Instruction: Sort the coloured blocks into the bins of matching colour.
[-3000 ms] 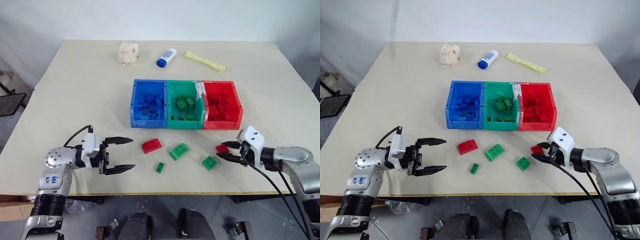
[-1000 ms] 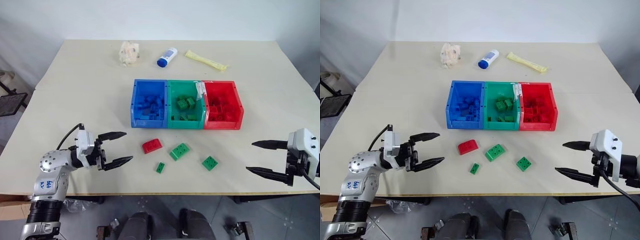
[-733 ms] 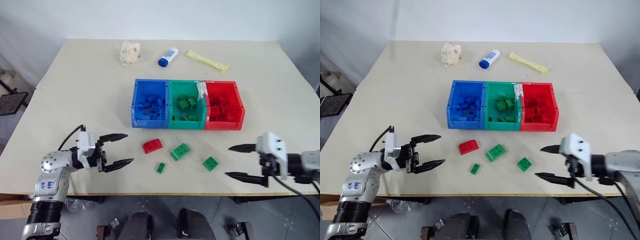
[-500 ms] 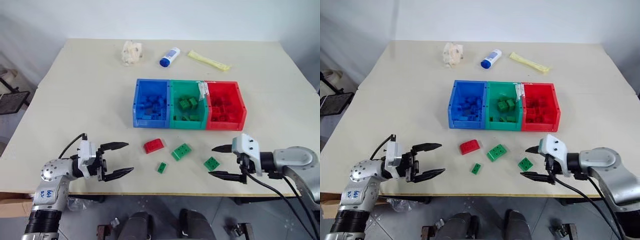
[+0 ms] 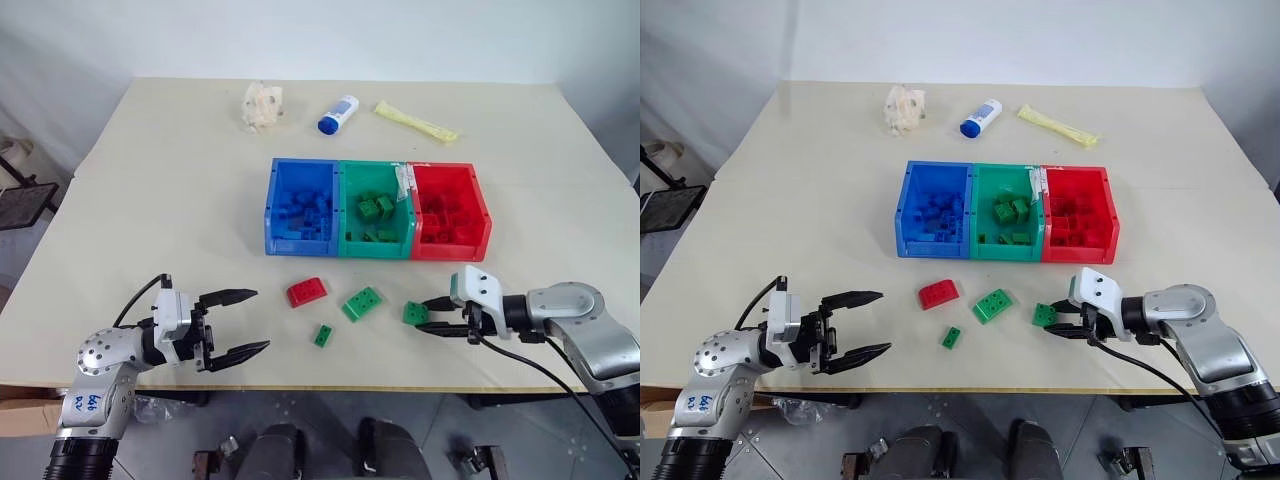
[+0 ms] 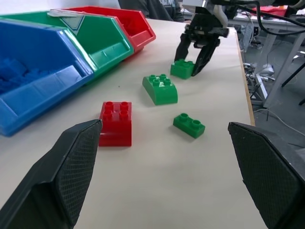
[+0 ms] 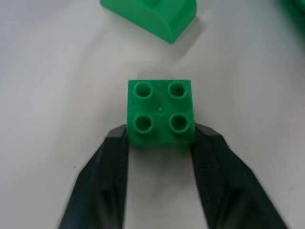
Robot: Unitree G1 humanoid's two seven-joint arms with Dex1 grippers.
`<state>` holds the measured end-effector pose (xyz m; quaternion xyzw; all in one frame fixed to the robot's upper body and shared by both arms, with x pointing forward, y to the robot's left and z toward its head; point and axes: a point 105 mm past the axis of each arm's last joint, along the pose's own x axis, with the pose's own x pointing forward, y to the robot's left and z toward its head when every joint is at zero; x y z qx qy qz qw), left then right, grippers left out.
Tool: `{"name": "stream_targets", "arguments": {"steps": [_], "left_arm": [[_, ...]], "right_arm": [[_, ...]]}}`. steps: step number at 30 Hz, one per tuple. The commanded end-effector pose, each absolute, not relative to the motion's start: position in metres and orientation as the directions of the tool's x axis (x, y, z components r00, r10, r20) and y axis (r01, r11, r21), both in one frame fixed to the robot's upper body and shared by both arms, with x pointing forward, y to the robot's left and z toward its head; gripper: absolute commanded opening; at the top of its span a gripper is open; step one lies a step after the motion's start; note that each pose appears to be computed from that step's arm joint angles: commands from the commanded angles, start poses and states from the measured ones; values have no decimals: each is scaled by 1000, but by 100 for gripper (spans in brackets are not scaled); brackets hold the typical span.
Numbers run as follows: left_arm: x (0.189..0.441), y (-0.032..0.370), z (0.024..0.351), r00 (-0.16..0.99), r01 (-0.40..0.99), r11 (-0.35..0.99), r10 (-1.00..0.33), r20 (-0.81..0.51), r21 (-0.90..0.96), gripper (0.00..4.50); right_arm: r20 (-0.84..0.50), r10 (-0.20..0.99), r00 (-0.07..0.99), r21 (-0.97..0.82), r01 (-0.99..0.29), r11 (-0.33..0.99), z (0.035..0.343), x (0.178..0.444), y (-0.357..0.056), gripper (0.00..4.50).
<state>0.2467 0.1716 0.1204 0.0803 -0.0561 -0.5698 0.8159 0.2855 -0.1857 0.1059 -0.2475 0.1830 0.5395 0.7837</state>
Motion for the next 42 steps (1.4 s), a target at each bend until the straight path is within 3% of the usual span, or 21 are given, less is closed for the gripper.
{"name": "stream_targets", "arguments": {"steps": [1,9,14,17,22,26,33,42], "left_arm": [[244,174,129,345,914,342,-938,24,218,450],[251,172,130,334,916,332,-942,29,224,450],[260,169,133,322,916,320,-946,35,241,450],[264,169,133,316,916,315,-948,37,248,450],[271,168,137,308,913,308,-950,41,268,450],[273,170,138,306,912,305,-951,42,274,450],[277,169,138,295,914,295,-954,42,277,450],[282,174,138,283,917,281,-958,33,282,450]], "right_arm": [[-520,781,347,-190,-938,290,111,284,-181,145],[-346,821,454,-284,-885,370,166,305,-167,145],[-220,784,581,-401,-787,470,211,358,-156,145],[-201,754,626,-425,-749,508,219,381,-151,145],[-204,761,616,-441,-752,490,223,395,-139,313],[-197,772,604,-450,-755,476,227,394,-138,448],[-205,815,542,-459,-789,409,233,370,-144,448],[-237,889,392,-382,-879,285,209,300,-179,448]]}}
